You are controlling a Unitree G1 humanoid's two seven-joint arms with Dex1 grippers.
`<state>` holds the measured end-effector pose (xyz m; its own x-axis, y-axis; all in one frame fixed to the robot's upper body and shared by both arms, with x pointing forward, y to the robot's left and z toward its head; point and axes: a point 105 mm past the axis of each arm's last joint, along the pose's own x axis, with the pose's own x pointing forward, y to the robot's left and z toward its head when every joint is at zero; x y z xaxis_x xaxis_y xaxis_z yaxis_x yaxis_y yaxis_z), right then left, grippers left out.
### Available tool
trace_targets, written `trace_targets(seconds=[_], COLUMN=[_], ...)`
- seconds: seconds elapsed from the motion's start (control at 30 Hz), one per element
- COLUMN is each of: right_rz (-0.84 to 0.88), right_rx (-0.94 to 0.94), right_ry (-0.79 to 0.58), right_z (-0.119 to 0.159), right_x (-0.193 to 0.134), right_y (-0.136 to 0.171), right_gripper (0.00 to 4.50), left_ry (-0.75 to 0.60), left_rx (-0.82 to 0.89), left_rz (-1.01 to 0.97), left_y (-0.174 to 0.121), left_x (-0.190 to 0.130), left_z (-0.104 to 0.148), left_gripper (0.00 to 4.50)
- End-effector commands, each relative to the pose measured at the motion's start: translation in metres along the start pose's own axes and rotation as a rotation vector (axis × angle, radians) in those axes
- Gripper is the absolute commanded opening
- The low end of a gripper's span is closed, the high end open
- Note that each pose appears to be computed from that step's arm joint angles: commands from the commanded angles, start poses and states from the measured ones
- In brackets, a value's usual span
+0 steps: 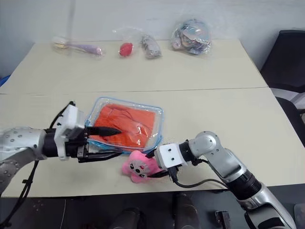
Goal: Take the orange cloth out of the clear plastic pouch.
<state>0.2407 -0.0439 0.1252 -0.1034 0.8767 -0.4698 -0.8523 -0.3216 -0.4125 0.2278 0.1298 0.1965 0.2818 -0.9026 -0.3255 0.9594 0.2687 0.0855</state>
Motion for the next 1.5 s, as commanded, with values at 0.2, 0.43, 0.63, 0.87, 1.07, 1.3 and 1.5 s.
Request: trace_targets(seconds=[0.2, 0.43, 0.63, 0.87, 1.07, 1.3, 1.5], right_rz=[-0.109, -0.184, -0.2, -0.244, -0.275, -0.282, -0.287], right_rx=[-0.2, -0.262, -0.28, -0.254, -0.246, -0.254, -0.259], right_ry=[-0.006, 0.002, 0.042, 0.11, 0.132, 0.128, 0.123], right_z=[0.016, 0.036, 0.045, 0.04, 0.039, 0.039, 0.041], right_x=[-0.021, -0.052, -0.067, -0.09, -0.097, -0.093, -0.09], right_y=[0.001, -0.001, -0.006, -0.013, -0.018, -0.024, -0.024], right_gripper=[3.96, 3.96, 3.96, 3.96, 3.96, 3.96, 3.96], left_ry=[0.034, 0.026, 0.052, 0.067, 0.018, 0.014, 0.028], left_rx=[-0.037, -0.065, -0.045, 0.024, -0.001, -0.076, -0.102], left_rz=[-0.116, -0.11, -0.075, 0.012, -0.057, -0.144, -0.16], left_y=[-0.02, -0.017, -0.004, 0.012, 0.004, -0.005, -0.006], left_x=[0.012, 0.028, 0.043, 0.04, 0.052, 0.059, 0.065], left_z=[-0.018, -0.03, -0.045, -0.043, -0.04, -0.046, -0.053], left_gripper=[3.29, 3.29, 3.29, 3.29, 3.29, 3.29, 3.29])
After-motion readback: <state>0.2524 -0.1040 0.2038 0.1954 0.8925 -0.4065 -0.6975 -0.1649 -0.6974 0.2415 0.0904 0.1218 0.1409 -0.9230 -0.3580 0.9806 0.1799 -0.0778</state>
